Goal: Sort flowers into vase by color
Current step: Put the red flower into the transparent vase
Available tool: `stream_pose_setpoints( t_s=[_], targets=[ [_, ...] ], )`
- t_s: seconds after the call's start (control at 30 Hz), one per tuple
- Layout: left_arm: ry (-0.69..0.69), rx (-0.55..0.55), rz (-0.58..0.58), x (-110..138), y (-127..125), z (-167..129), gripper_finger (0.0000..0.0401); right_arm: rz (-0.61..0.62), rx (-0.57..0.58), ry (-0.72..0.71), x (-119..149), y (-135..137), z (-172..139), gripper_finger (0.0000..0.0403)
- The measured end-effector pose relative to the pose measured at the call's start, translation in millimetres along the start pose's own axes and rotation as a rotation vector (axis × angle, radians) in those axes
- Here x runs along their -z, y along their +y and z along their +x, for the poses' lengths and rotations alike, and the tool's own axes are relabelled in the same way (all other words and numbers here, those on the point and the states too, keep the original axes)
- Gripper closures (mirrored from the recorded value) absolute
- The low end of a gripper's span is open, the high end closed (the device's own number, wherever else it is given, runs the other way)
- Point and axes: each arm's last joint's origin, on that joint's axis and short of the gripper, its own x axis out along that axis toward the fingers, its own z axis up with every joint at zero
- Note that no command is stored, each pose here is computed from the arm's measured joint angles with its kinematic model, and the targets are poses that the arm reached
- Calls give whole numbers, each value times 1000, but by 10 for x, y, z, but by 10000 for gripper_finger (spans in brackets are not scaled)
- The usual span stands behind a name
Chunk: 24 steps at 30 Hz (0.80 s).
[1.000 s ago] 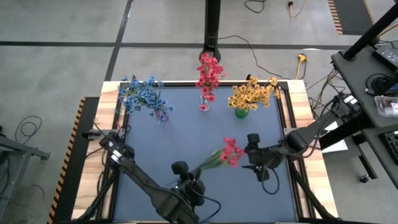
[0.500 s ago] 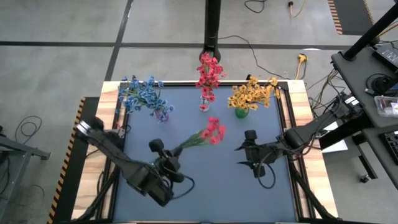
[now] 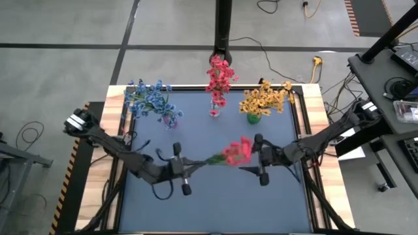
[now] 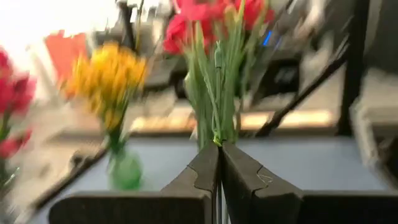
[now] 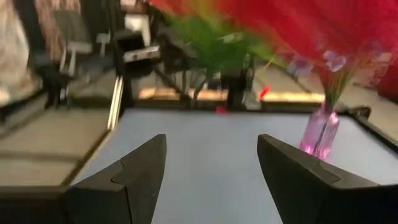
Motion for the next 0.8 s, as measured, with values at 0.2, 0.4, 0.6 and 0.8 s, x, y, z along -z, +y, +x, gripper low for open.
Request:
stream_pose_setpoints(
  t_s=[0.2, 0.4, 0.6, 0.8],
  targets=[
    [-236, 119, -29, 135, 146, 25, 401, 32, -1, -187, -26, 25, 58, 158],
    [-246, 75, 37, 130, 178, 172, 401, -37, 20, -220, -172, 133, 330, 158],
    [-254, 60, 95, 58, 171, 222, 401, -48, 88, -233, -304, 203, 617, 158],
    [-246, 60, 118, 74, 171, 221, 401, -59, 209, -231, -400, 220, 873, 158]
  ],
)
